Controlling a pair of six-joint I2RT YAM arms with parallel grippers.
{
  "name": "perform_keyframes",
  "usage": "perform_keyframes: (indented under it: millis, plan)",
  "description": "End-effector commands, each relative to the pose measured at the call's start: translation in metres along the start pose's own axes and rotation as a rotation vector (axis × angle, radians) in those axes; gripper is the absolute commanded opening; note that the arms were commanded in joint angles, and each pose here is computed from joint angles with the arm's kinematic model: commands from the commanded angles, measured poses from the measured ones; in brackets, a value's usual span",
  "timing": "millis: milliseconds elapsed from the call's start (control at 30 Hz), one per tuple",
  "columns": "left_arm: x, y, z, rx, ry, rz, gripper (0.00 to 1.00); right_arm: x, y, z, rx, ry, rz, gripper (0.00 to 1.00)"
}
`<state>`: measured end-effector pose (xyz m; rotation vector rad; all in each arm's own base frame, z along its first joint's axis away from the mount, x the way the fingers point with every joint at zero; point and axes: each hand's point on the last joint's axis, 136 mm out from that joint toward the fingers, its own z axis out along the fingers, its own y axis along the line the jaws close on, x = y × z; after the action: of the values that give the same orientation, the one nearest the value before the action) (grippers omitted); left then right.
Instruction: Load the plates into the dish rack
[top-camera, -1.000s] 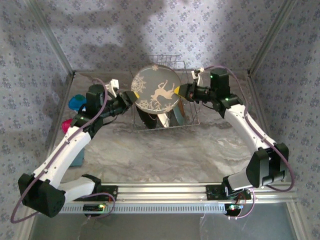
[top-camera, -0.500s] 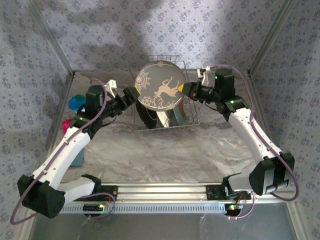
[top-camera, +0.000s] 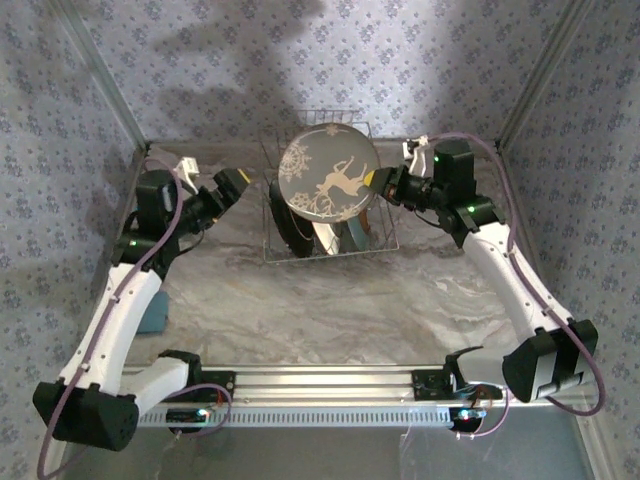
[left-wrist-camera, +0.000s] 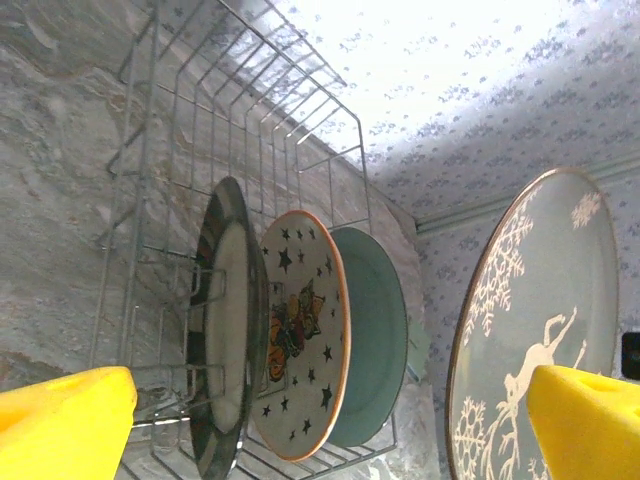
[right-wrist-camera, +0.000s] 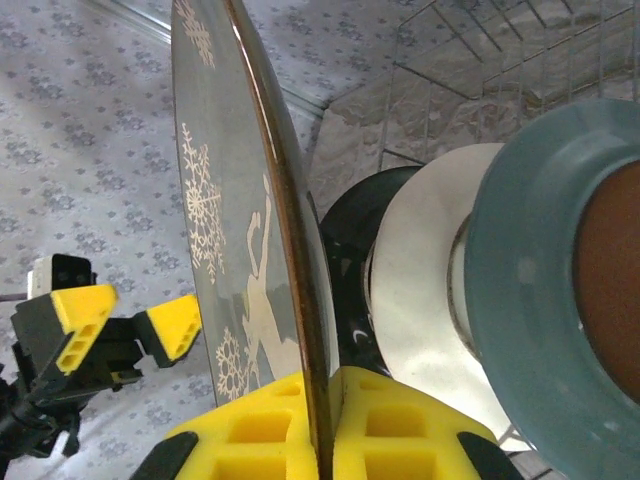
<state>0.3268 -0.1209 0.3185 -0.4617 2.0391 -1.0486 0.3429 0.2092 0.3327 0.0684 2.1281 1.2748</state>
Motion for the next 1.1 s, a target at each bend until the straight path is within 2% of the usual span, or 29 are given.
perform_keyframes:
  millis: [0, 400, 800, 1067]
  plan:
    - [-0.006, -0.004, -0.015, 0.032, 0.019, -0.001, 0.99, -0.023, 0.054, -0.024, -0.083, -0.121, -0.125, 0.00]
    - [-0.020, 0.029, -0.032, -0.026, 0.028, -0.053, 0.99, -0.015, 0.101, -0.016, 0.093, -0.209, -0.313, 0.00]
    - [-0.033, 0.051, -0.038, -0.063, 0.008, -0.093, 0.99, 0.021, 0.174, 0.025, 0.240, -0.248, -0.618, 0.00]
    - [-0.036, 0.057, -0.042, -0.078, -0.003, -0.099, 0.99, 0.037, 0.176, 0.047, 0.342, -0.264, -0.660, 0.00]
